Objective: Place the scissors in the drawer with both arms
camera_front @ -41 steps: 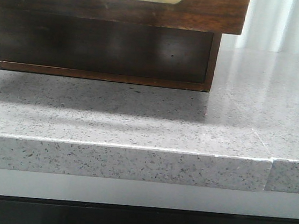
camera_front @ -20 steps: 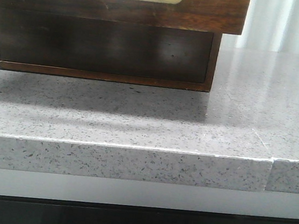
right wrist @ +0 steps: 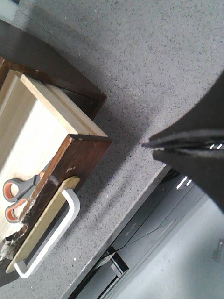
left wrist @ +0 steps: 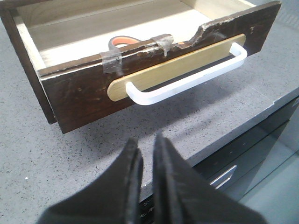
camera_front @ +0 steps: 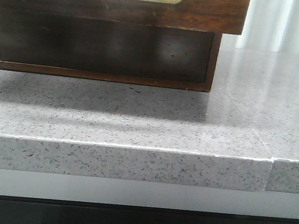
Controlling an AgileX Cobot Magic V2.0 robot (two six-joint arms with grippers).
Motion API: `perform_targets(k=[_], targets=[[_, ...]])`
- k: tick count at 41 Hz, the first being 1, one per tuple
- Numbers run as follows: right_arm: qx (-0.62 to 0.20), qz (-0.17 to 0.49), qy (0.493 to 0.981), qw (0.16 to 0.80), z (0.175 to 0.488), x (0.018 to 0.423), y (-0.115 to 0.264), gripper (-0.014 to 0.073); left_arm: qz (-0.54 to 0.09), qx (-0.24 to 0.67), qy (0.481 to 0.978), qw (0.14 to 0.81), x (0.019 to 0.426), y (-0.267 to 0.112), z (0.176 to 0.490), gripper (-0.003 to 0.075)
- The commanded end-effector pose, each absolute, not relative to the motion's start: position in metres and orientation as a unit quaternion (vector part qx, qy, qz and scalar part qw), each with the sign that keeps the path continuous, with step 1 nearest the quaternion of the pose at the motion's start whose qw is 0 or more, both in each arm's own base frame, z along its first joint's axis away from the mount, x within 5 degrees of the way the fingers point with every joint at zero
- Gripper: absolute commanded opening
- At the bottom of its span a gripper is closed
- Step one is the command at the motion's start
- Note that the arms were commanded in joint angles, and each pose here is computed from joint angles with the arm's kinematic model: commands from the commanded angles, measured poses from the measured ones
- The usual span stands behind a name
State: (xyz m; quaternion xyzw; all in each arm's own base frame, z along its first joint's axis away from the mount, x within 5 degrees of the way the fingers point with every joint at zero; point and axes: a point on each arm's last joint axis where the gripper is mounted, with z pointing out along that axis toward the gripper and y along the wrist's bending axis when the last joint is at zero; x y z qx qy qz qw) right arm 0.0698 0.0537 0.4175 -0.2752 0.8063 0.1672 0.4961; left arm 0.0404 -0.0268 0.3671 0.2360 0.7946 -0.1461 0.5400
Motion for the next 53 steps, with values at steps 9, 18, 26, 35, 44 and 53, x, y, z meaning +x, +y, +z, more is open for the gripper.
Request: perform_targets(k=[9,18,26,35,44,53], targets=[[-0.265,0.182,0.782,0.535,0.430,0.070,0.054,-0.0069,-0.164,0.226,0.770,0.575,0.042,-0.029,0.380,-0.0020],[-0.265,0.182,0.782,0.535,0.430,0.070,0.054,-0.0069,-0.164,0.226,0.770,0.575,0.042,-0.029,0.380,-0.0020],[-0.265,0.182,0.782,0.535,0.430,0.070,0.054,-0.0069,-0.157,0.215,0.771,0.578,0.041,-0.026,0.369,-0.0020],[-0.266,0.181,0.782,0.534,0.430,0.070,0.054,-0.0069,-0.104,0.128,0.745,0.646,0.040,-0.015,0.334,-0.0020],[-0.266,0.181,0.782,0.534,0.430,0.070,0.054,-0.0069,-0.040,0.044,0.703,0.709,0.048,-0.006,0.269,-0.0020],[-0.266,0.181,0.782,0.534,0.430,0.070,0.054,-0.0069,-0.010,0.011,0.668,0.744,0.054,-0.002,0.218,-0.0020]])
